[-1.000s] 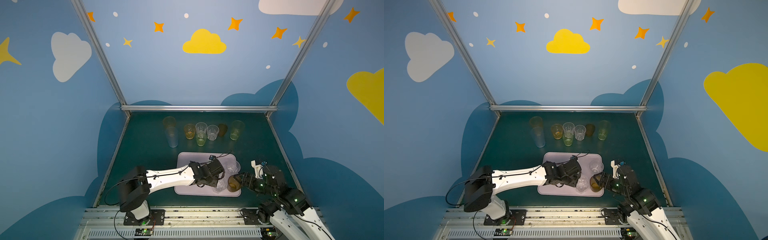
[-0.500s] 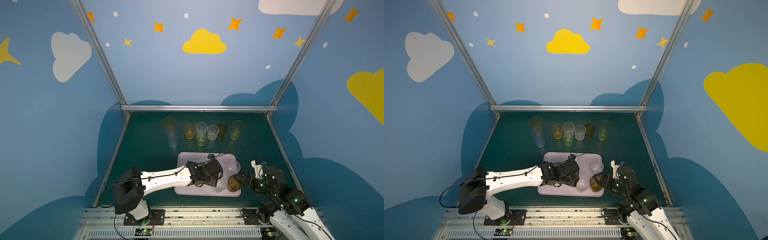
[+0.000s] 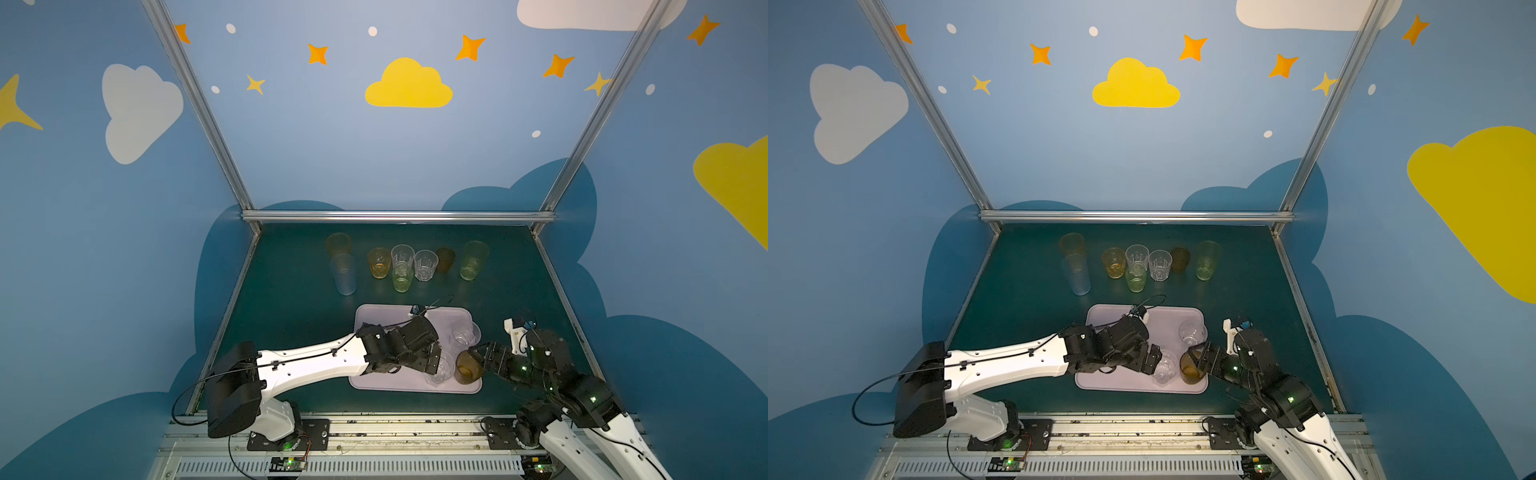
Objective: Place the glasses into the tray
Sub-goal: 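Lower the clear faceted glass beside the gold glass and open the left gripper, then withdraw the left gripper from the tray while the right gripper reaches to the glass cluster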
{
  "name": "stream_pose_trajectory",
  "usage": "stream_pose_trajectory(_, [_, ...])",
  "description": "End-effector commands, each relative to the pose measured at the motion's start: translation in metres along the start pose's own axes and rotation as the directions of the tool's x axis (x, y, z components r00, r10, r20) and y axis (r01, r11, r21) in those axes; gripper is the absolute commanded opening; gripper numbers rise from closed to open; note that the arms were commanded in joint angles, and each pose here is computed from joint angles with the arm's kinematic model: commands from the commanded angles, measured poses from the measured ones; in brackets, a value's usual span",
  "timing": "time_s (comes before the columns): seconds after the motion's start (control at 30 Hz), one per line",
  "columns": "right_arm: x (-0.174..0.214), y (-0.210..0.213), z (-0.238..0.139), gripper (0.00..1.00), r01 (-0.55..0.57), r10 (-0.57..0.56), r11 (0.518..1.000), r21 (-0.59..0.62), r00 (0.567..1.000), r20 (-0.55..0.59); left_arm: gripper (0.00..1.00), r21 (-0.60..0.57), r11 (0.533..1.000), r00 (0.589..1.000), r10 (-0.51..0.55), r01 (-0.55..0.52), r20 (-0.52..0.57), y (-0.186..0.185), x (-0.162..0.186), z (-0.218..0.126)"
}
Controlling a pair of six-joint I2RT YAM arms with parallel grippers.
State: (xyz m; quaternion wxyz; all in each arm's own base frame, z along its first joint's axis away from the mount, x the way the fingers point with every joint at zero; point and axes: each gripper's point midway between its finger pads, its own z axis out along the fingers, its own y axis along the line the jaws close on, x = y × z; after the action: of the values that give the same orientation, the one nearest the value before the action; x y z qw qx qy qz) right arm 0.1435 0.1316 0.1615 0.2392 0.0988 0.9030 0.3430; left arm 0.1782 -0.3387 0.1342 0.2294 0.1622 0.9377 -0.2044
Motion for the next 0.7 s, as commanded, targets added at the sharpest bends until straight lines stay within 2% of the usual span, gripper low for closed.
stream_pose_trajectory(0.0, [-0.010,0.007,-0.006,0.86,0.014,-0.014,1.000,0.004,1.000,0.026,1.00,-0.025,1.000,1.000,-0.001,0.002,0.019,0.009,-0.001,-0.003])
stream_pose_trajectory(0.23, [-0.018,0.015,0.001,0.86,0.024,-0.024,1.000,0.013,1.000,0.012,1.00,-0.020,1.000,1.000,-0.011,0.012,0.026,0.018,-0.004,-0.005])
stream_pose_trajectory(0.4, [-0.037,0.036,0.007,0.86,0.045,-0.044,0.999,-0.007,0.999,0.020,1.00,0.015,0.999,0.998,-0.041,0.041,0.043,0.028,-0.006,-0.014])
stream_pose_trajectory(0.67, [-0.074,0.074,0.046,0.86,0.086,-0.086,0.996,-0.012,0.996,-0.036,1.00,0.039,0.986,0.978,-0.166,0.163,0.122,0.079,-0.002,-0.046])
